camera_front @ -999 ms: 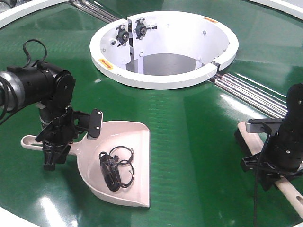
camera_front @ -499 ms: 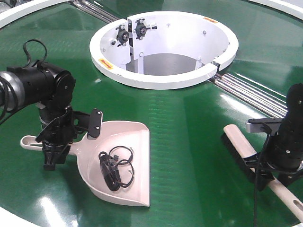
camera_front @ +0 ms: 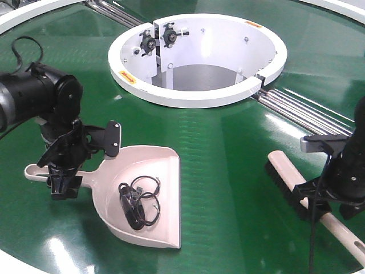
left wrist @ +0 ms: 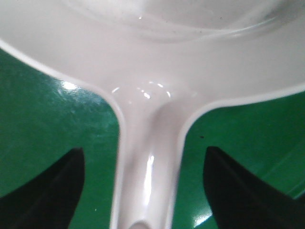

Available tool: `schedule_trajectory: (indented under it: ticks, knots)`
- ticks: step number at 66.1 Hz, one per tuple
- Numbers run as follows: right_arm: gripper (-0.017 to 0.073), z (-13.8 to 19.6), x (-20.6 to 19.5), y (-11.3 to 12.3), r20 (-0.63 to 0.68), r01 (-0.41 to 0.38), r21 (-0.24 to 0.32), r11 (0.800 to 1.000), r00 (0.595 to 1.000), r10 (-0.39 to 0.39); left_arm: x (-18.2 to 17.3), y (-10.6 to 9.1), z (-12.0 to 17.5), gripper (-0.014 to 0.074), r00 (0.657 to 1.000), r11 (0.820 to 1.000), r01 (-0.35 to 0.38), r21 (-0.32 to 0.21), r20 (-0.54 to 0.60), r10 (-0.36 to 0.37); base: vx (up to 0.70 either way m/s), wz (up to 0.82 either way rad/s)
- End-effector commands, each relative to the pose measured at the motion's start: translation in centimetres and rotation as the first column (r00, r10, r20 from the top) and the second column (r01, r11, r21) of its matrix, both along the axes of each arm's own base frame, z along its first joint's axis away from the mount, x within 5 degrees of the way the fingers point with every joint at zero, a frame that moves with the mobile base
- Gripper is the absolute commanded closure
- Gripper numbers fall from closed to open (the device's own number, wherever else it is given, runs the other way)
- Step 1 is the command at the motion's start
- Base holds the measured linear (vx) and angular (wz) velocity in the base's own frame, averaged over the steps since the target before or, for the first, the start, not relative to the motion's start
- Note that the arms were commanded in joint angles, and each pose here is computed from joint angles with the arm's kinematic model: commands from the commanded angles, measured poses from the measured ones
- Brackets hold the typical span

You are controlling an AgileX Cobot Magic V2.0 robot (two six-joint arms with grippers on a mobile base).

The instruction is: Clean and inspect green conveyor with broom and dustpan

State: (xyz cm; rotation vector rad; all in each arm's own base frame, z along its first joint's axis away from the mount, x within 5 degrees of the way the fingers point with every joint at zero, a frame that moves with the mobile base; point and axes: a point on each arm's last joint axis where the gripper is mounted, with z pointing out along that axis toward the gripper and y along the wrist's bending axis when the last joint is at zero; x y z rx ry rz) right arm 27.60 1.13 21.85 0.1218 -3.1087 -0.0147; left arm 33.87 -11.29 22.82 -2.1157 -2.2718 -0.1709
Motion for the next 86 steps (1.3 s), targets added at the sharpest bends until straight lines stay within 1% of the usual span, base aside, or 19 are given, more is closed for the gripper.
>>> schedule_trajectory:
  ticks: [1,5,10,17,24,29,36,41,46,52,56,60,64,67,71,73,77,84,86]
  knots:
    - [0.0097,3.1,-0.2,-0.1,0.15,-0.014,-0.006,1.0,0.989,0.015,-1.0,0.0,3.7,0.0052,0.996,0.998,-0.015,-0.058,0.083,0.02,0.0,0.0]
    - [0.0097,4.3,-0.3,-0.2,0.218,-0.01,-0.008,1.0,0.976,0.011,-1.5,0.0,4.6,0.0052,0.995,0.996,-0.031,-0.087,0.091,0.038,0.0,0.0]
    - [0.01,6.3,-0.1,-0.1,0.318,-0.001,0.002,1.0,0.948,0.001,-2.1,-0.2,5.7,0.0052,0.989,0.985,-0.093,-0.146,0.101,0.109,0.0,0.0]
    - [0.0104,9.5,0.3,-0.1,0.453,0.017,0.016,1.0,0.891,-0.022,-2.8,-0.1,7.5,0.0052,0.956,0.95,-0.214,-0.227,0.152,0.252,0.0,0.0]
    - [0.0104,12.8,0.2,0.2,0.552,0.01,0.061,0.998,0.833,-0.042,-3.4,0.2,9.7,0.0052,0.898,0.9,-0.298,-0.317,0.226,0.377,0.0,0.0]
    - [0.0104,15.0,0.2,0.4,0.617,-0.021,0.067,0.998,0.787,-0.025,-3.9,0.4,11.3,0.0052,0.86,0.87,-0.309,-0.385,0.277,0.428,0.0,0.0]
    - [0.0104,17.8,0.1,0.4,0.689,-0.062,0.04,0.997,0.725,0.018,-4.6,0.6,13.4,0.0055,0.822,0.845,-0.265,-0.464,0.35,0.449,0.0,0.0]
    - [0.0104,19.3,-0.3,0.4,0.731,-0.061,0.045,0.997,0.682,0.008,-5.3,0.8,14.5,0.006,0.802,0.831,-0.26,-0.493,0.369,0.47,0.0,0.0]
    - [0.0104,20.4,-0.8,0.5,0.769,-0.075,0.047,0.996,0.639,0.012,-6.2,1.2,15.4,0.0065,0.779,0.801,-0.288,-0.525,0.359,0.515,0.0,0.0]
    - [0.0104,21.6,-1.9,0.6,0.813,-0.115,0.025,0.993,0.58,0.047,-7.2,1.5,16.6,0.008,0.732,0.744,-0.327,-0.583,0.341,0.59,0.0,0.0]
    - [0.0104,22.4,-3.0,0.6,0.846,-0.127,0.018,0.992,0.531,0.052,-7.9,1.8,17.7,0.0092,0.694,0.703,-0.32,-0.636,0.347,0.63,0.0,0.0]
    - [0.0104,23.0,-4.4,0.5,0.88,-0.123,0.016,0.992,0.473,0.044,-8.7,2.1,19.0,0.0103,0.644,0.637,-0.318,-0.702,0.334,0.689,0.0,0.0]
    - [0.0104,23.4,-6.2,0.4,0.91,-0.118,0.013,0.993,0.412,0.037,-9.9,2.6,20.3,0.0113,0.6,0.589,-0.302,-0.749,0.33,0.728,0.0,0.0]
    - [0.0104,23.4,-7.6,0.4,0.926,-0.116,0.016,0.993,0.377,0.029,-10.6,2.9,20.9,0.0118,0.575,0.563,-0.289,-0.774,0.329,0.749,0.0,0.0]
    - [0.0104,22.9,-9.3,0.4,0.943,-0.117,0.03,0.993,0.331,0.011,-11.9,3.4,21.5,0.0125,0.544,0.516,-0.254,-0.818,0.321,0.776,0.0,0.0]
    - [0.0104,22.8,-10.2,0.4,0.954,-0.115,0.032,0.993,0.298,0.004,-12.7,3.7,21.3,0.0127,0.535,0.504,-0.238,-0.83,0.321,0.782,0.0,0.0]
    - [0.0104,22.4,-11.8,0.2,0.973,-0.108,0.017,0.994,0.229,0.008,-14.1,4.2,20.6,0.0127,0.521,0.493,-0.195,-0.848,0.336,0.785,0.0,0.0]
    - [0.0104,21.8,-15.0,0.1,0.994,-0.108,0.002,0.994,0.11,0.009,-17.1,5.6,17.9,0.0127,0.471,0.519,-0.088,-0.85,0.423,0.774,0.0,0.0]
    - [0.0104,21.8,-15.9,0.1,0.997,-0.113,0.0,0.994,0.077,0.009,-18.1,6.0,17.1,0.0127,0.451,0.512,-0.047,-0.857,0.44,0.777,0.0,0.0]
